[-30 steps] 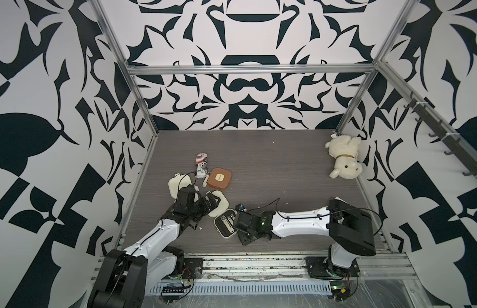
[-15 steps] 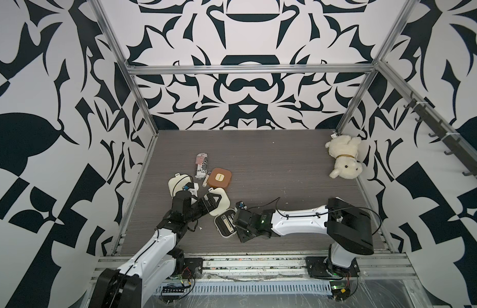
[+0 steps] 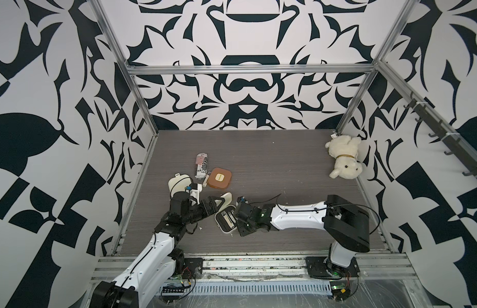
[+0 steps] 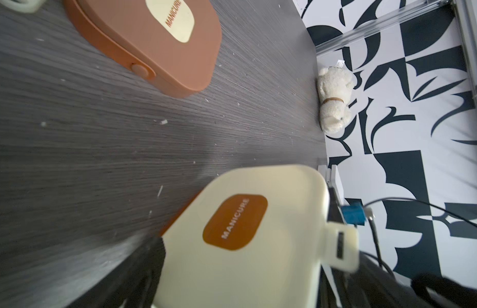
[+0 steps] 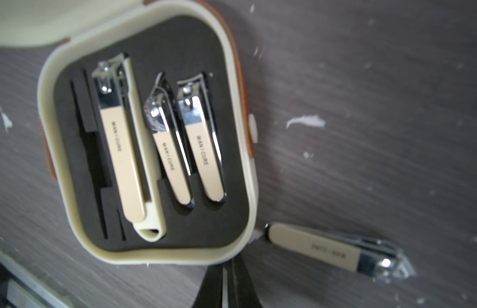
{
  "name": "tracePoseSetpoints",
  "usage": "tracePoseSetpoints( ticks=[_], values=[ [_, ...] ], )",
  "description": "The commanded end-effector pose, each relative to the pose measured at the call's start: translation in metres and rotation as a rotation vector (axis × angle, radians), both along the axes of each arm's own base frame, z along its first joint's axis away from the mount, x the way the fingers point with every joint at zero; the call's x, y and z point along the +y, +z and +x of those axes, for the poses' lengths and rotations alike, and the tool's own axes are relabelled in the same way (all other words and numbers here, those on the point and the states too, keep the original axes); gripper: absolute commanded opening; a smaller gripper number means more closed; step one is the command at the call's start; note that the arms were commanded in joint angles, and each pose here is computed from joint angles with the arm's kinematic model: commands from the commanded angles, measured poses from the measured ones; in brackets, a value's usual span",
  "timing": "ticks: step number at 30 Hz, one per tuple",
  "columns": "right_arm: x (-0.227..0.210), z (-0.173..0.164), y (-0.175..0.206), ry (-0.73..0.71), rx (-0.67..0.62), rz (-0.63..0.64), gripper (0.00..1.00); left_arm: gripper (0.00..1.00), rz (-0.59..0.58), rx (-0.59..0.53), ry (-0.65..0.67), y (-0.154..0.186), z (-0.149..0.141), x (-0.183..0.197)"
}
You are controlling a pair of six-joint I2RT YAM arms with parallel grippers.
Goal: Organize nail clipper sets
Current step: Close the storage box at the center of the board.
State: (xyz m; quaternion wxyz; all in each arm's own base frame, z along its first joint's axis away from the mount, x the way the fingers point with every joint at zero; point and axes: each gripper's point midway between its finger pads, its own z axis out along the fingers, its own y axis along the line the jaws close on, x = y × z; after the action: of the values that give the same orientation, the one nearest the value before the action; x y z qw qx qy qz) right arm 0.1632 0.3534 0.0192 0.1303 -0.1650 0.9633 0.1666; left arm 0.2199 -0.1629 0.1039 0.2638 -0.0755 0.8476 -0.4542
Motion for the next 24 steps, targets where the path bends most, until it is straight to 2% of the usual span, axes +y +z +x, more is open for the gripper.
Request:
tracePoseSetpoints(
  ticks=[1, 9, 16, 19, 21, 24],
  values=[
    [0.01, 0.015, 0.01, -0.001, -0.016, 0.029, 0.11, 1.0, -0.046, -0.028, -0.068, 0.026, -0.006, -0.009],
    [0.015, 0.037, 0.008, -0.012, 0.0, 0.037, 0.11, 1.0, -0.062, 0.011, -0.133, 0.023, -0.013, -0.019],
    [0.013, 0.062, 0.012, -0.06, 0.014, 0.075, 0.1, 0.98, -0.075, 0.032, -0.133, 0.022, -0.007, -0.027],
    [-0.002, 0.07, 0.02, -0.11, -0.003, 0.057, 0.1, 0.87, -0.056, 0.065, -0.122, 0.014, -0.004, -0.029],
    [-0.011, 0.074, 0.03, -0.14, -0.021, 0.062, 0.12, 0.7, -0.034, 0.094, -0.113, 0.006, -0.002, -0.03],
    [-0.025, 0.074, 0.044, -0.178, -0.05, 0.062, 0.14, 0.53, 0.025, 0.156, -0.107, -0.013, -0.002, -0.033]
  ],
)
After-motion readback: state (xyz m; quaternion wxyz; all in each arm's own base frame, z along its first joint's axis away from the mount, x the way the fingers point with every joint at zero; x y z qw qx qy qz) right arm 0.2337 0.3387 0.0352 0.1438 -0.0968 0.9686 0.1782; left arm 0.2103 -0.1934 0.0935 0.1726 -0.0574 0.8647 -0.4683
